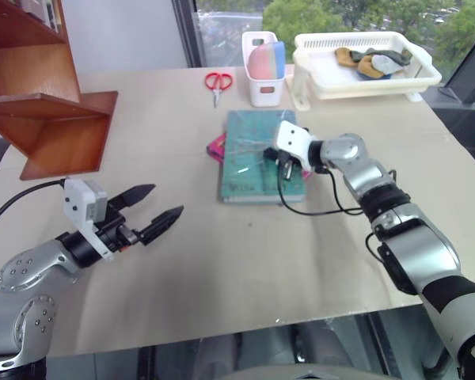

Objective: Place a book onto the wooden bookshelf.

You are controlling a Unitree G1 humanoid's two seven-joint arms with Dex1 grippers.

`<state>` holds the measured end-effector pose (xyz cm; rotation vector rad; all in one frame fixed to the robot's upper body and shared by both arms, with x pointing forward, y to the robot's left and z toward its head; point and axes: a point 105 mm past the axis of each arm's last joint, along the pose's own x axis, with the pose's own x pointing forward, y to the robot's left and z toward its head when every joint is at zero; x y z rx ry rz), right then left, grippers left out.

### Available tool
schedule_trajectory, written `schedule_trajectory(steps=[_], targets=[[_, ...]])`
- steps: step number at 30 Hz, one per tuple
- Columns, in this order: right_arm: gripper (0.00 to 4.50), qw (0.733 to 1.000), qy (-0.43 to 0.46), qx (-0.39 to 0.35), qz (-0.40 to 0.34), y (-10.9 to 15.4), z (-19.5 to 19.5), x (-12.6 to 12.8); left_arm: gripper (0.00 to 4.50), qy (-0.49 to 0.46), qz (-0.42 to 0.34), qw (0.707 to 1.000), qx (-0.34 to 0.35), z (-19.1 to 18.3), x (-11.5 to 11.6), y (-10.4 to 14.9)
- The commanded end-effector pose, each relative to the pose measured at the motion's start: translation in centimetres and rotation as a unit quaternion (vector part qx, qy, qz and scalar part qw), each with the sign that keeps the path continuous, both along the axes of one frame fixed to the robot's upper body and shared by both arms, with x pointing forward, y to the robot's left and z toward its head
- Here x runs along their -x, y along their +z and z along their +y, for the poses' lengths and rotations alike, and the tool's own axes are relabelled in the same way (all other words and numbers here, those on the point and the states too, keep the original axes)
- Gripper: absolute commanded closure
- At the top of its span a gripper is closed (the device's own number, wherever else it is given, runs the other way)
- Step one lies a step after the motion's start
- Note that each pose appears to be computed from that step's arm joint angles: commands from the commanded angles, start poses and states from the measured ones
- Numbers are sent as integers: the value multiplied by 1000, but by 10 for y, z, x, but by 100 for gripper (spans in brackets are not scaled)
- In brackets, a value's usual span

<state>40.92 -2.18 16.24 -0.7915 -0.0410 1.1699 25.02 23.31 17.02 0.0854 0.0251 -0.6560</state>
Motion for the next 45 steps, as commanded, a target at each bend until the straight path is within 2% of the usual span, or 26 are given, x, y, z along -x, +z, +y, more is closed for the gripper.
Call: schedule_trajectory(steps=[1,3,7,9,11,16,19,23,32,37,42,45], targets=[[442,1000,11,14,4,-10,-6,5,0,1,-26,1000,0,-1,4,13],[442,999,-12,-28,-26,9,-6,-2,0,2,-27,1000,2,-1,3,13],[442,983,-64,-161,-52,76,-18,-12,0,2,-27,1000,5,-1,1,14],[442,977,-88,-183,-59,98,-36,-14,0,0,-27,1000,6,-2,0,15],[442,976,-120,-171,-62,103,-54,-19,0,-3,-27,1000,6,-2,-1,15],[442,977,-205,-63,-3,69,-97,-43,0,-38,-28,999,8,-12,-1,19],[442,971,-234,-49,27,55,-106,-51,0,-63,-23,998,1,-16,3,20],[442,964,-256,-59,44,37,-94,-58,0,-104,-12,994,-13,-19,18,21],[442,967,-243,-56,54,21,-68,-56,0,-184,4,982,-49,-31,51,25],[442,966,-248,-47,54,13,-67,-56,0,-180,1,983,-40,-30,54,29],[442,952,-297,-75,24,25,-74,-65,0,-172,2,984,-36,-30,57,28],[442,949,-307,-65,17,23,-76,-66,0,-164,-7,986,-39,-29,57,31]])
